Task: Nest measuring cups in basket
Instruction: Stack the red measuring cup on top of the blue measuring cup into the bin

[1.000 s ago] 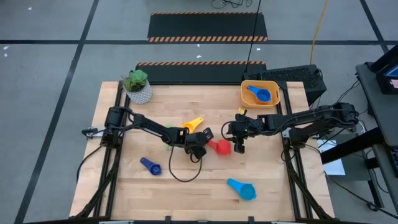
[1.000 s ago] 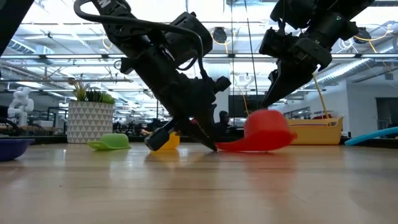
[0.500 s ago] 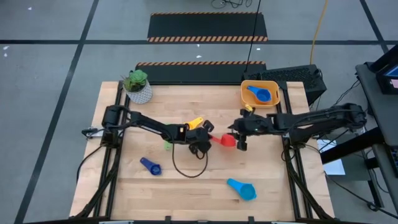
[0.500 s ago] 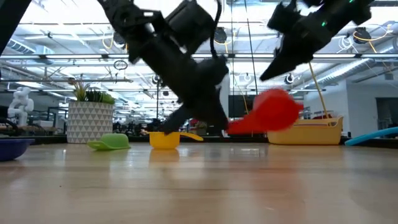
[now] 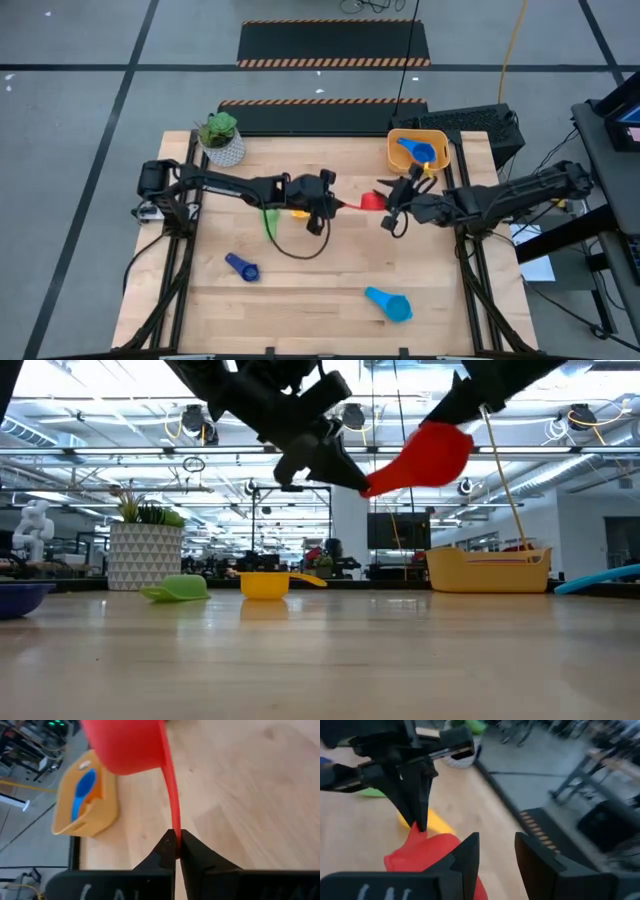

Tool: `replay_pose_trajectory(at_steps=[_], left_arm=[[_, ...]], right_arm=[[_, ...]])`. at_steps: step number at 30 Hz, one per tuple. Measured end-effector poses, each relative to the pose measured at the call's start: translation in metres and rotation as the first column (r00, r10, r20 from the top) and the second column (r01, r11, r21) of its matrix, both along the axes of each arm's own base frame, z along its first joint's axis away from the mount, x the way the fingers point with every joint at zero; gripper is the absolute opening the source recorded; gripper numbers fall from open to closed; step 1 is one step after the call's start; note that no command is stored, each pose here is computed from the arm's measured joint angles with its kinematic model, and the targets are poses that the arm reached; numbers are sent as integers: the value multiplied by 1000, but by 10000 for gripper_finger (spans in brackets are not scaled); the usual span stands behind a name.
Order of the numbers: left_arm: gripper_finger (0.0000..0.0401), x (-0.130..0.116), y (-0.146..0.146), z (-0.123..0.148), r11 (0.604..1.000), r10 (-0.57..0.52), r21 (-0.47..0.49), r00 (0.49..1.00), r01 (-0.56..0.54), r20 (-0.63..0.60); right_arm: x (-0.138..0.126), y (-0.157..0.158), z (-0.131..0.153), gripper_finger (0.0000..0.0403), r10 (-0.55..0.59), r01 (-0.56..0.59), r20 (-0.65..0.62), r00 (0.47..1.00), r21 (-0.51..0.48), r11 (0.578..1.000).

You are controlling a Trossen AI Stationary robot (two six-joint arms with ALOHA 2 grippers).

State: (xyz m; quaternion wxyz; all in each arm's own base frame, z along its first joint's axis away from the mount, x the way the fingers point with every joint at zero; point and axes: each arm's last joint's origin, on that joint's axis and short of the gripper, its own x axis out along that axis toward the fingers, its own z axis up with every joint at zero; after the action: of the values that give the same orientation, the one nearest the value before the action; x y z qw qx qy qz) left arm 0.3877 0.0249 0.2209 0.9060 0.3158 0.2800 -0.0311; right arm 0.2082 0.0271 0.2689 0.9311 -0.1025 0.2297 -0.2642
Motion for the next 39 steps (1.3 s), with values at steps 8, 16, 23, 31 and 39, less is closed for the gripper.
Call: replay_pose_trajectory(at_steps=[8, 16, 23, 31, 39], left_arm=[[7, -7, 25, 8, 986, 25, -164, 1000, -24, 7], [11, -13, 37, 5, 940, -46, -340, 999, 36, -21], [14, -16, 48, 6, 882, -61, -468, 998, 47, -15], [14, -21, 58, 2, 863, -31, -504, 997, -9, -70], [10, -22, 56, 1, 860, -32, -510, 996, -17, -87]], right_arm=[[-3, 13, 3, 121, 39, -46, -59, 998, -124, 991], [-2, 20, -1, 144, 45, -78, -139, 989, -245, 966], [19, 24, -21, 177, 15, -115, -268, 963, -361, 925], [37, 25, -33, 160, -94, -93, -330, 939, -509, 856], [42, 18, -39, 86, -121, -82, -354, 927, -508, 857]])
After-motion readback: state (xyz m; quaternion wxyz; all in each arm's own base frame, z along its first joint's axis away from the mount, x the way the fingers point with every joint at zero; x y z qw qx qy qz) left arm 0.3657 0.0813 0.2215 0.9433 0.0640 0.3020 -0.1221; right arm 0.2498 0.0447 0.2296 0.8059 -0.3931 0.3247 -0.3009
